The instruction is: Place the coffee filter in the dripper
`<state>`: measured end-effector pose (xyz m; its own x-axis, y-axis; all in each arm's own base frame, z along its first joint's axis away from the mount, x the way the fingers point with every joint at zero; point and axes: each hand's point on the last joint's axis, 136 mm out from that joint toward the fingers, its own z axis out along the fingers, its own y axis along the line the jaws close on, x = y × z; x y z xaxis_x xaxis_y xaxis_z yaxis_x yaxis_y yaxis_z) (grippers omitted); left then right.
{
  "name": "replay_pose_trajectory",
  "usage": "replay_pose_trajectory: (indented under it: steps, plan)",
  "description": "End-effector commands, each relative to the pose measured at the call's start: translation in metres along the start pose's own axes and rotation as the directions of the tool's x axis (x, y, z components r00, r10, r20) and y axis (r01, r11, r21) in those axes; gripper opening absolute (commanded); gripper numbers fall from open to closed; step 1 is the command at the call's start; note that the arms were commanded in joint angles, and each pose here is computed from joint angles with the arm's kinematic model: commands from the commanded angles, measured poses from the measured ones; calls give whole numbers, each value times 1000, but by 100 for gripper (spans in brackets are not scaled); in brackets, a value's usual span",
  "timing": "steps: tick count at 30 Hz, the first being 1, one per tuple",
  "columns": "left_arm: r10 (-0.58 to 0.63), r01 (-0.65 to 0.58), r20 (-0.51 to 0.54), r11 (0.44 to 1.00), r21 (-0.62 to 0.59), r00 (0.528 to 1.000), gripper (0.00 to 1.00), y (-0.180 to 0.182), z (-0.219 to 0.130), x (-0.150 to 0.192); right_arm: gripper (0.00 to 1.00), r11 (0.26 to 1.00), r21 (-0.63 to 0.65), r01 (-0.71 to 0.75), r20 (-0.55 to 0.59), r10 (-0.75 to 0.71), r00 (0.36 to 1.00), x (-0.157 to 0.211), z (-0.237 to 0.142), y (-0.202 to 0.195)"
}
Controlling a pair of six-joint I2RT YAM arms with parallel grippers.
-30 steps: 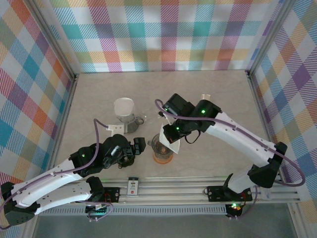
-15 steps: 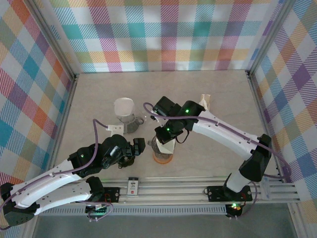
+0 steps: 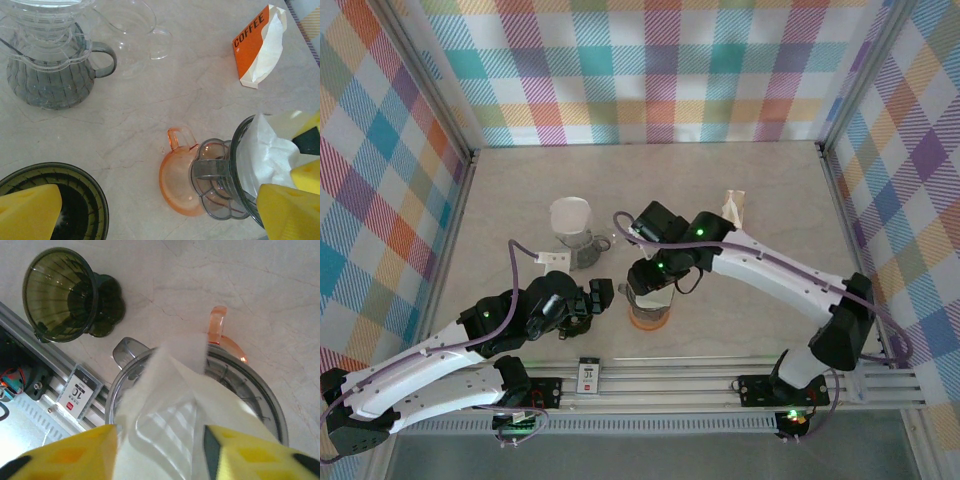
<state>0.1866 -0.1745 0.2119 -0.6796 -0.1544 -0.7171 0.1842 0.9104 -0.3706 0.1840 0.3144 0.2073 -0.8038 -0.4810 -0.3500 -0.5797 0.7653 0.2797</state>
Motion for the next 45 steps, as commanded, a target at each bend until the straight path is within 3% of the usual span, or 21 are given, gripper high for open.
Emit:
replay_pose_trajectory:
  steps: [1, 8, 12, 14, 17, 27, 34, 45]
  plan:
    - [-20, 20, 10, 999, 36, 1000, 100, -10, -8, -9, 59, 1000, -15, 0, 108, 2, 994, -6, -26, 2]
    - [-7, 7, -8, 998, 59, 1000, 100, -25, -1, -12, 74, 996, 63, -60, 235, 44, 971, 3, -48, -25]
    - [8, -6, -36, 997, 72, 999, 100, -39, 9, -13, 76, 990, 117, -83, 243, 52, 969, 11, -45, -41]
    - [8, -4, -58, 996, 84, 998, 95, -47, 14, -13, 75, 990, 114, -78, 238, 49, 970, 13, -42, -42]
    - [7, 2, -90, 995, 105, 996, 86, -56, 19, -12, 70, 995, 87, -40, 217, 21, 976, 11, -37, -37]
    - [-11, 23, -111, 994, 111, 994, 81, -55, 16, -13, 46, 994, 86, 68, 156, -81, 984, -7, -26, -26]
    - [-13, 30, -135, 992, 122, 991, 77, -56, 18, -8, 1, 985, 161, 60, 156, -86, 984, -13, -25, -35]
    - [-34, 59, -192, 991, 124, 981, 79, -52, 40, 11, 0, 956, 278, 94, 93, -124, 988, -8, 3, -47]
